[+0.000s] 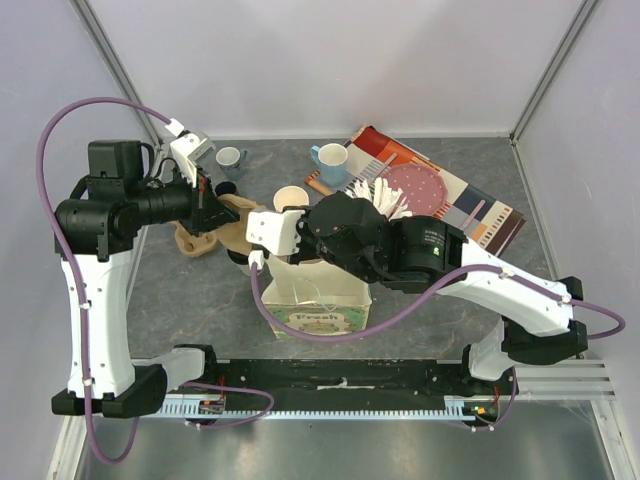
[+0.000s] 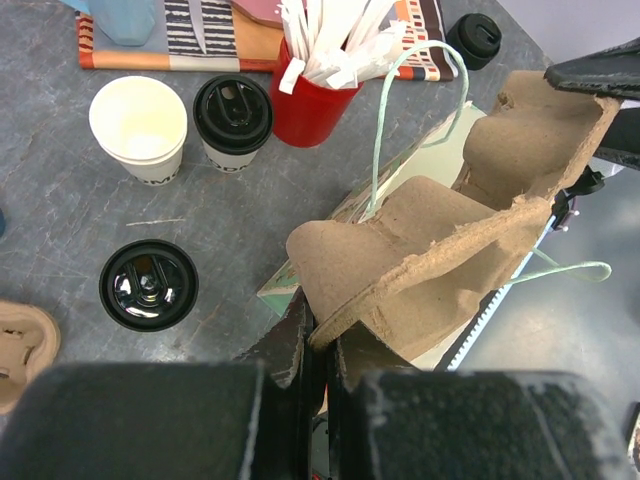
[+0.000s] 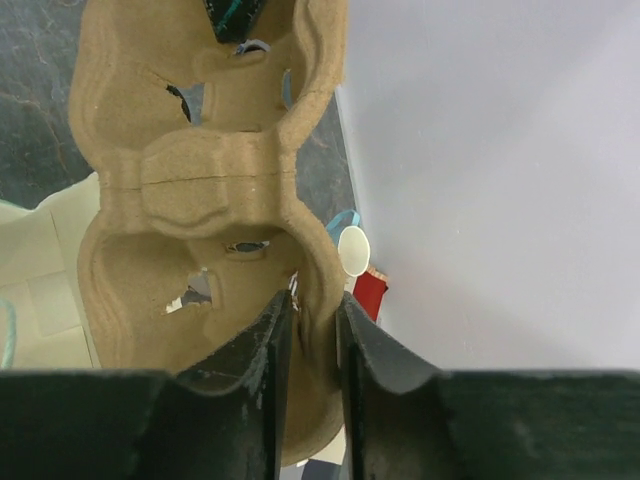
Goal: Pack the takeout coffee
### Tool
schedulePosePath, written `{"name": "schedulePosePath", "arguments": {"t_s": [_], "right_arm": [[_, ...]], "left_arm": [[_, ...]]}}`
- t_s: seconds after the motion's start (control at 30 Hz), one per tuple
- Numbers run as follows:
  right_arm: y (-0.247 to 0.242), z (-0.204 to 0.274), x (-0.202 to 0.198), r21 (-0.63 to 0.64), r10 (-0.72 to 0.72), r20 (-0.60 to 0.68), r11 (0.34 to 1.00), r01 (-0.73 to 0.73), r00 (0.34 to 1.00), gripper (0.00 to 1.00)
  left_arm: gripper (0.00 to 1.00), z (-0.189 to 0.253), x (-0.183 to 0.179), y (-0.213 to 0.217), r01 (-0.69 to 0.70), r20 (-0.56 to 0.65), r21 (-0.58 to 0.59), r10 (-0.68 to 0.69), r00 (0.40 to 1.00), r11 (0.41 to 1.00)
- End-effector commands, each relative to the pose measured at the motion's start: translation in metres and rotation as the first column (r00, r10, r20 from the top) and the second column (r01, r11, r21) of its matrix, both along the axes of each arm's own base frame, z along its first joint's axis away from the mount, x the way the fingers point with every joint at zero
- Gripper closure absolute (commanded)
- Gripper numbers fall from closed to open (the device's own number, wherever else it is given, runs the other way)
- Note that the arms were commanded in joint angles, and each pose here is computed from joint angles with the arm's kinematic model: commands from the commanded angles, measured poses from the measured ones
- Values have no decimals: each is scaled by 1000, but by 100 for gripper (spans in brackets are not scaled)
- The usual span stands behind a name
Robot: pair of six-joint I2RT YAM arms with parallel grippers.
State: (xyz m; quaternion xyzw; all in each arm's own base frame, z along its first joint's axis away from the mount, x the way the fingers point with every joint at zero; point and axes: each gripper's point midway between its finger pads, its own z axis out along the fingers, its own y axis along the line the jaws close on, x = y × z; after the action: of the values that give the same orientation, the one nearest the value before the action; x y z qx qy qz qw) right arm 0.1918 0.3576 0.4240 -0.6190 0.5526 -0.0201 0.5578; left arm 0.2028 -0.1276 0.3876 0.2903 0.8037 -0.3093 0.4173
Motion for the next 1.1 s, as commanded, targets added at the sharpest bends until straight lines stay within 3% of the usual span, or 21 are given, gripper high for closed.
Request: {"name": "schedulePosePath", "arguments": {"t_s": [0.0,0.1,0.17,0.2,0.27,0.3,0.37,0.47,0.67,0.77,0.83,0.93,0.97,1.03,1.07], "right_arm": [[0,9,4,20,-32,27,999,31,999,76],[-8,6,7,8,-58,28,998,58,998,89],[-16,7,9,11,-69,17,998,69,997,100],[-22,9,10,37,-76,-5,996,77,997,100],[-30,6,16,60,-64,-59,996,68,996,100],[-36,11,16,91,-58,-76,994,65,995,100],[-42,10,20,129,-38,-131,990,55,991,100],[-57,13,20,185,-30,-176,981,63,984,100],[-85,14,21,269,-16,-263,959,90,965,100],[-88,13,9,311,70,-312,950,32,948,100],[-88,15,-7,339,157,-336,940,-37,929,100],[-87,6,-22,350,241,-379,931,-102,893,100],[-86,4,-23,351,253,-391,930,-110,885,100],[-80,-3,-25,357,278,-424,926,-123,862,100],[-76,-8,-24,357,289,-446,925,-127,847,100]], "left_arm": [[98,2,-12,-6,51,-16,-19,-51,999,999],[97,2,-11,-6,54,-14,-19,-54,998,998],[87,4,-11,-7,61,-8,-24,-61,998,998],[67,6,-13,-8,65,3,-27,-65,998,998],[49,12,-12,-10,80,44,-36,-78,996,996],[34,14,-12,-10,84,59,-39,-82,995,996],[24,23,-14,-12,100,111,-47,-94,989,994],[1,29,-21,-15,132,146,-57,-122,982,990],[2,39,-48,-25,276,257,-58,-253,933,959],[22,36,-72,-32,418,344,-32,-382,858,908],[32,11,-80,-29,487,390,72,-474,789,871],[39,-35,-71,-18,485,387,237,-540,747,842],[41,-46,-69,-17,507,400,299,-588,703,809],[42,-73,-65,-15,539,351,347,-639,684,767],[42,-84,-68,-19,585,354,381,-698,623,716]]}}
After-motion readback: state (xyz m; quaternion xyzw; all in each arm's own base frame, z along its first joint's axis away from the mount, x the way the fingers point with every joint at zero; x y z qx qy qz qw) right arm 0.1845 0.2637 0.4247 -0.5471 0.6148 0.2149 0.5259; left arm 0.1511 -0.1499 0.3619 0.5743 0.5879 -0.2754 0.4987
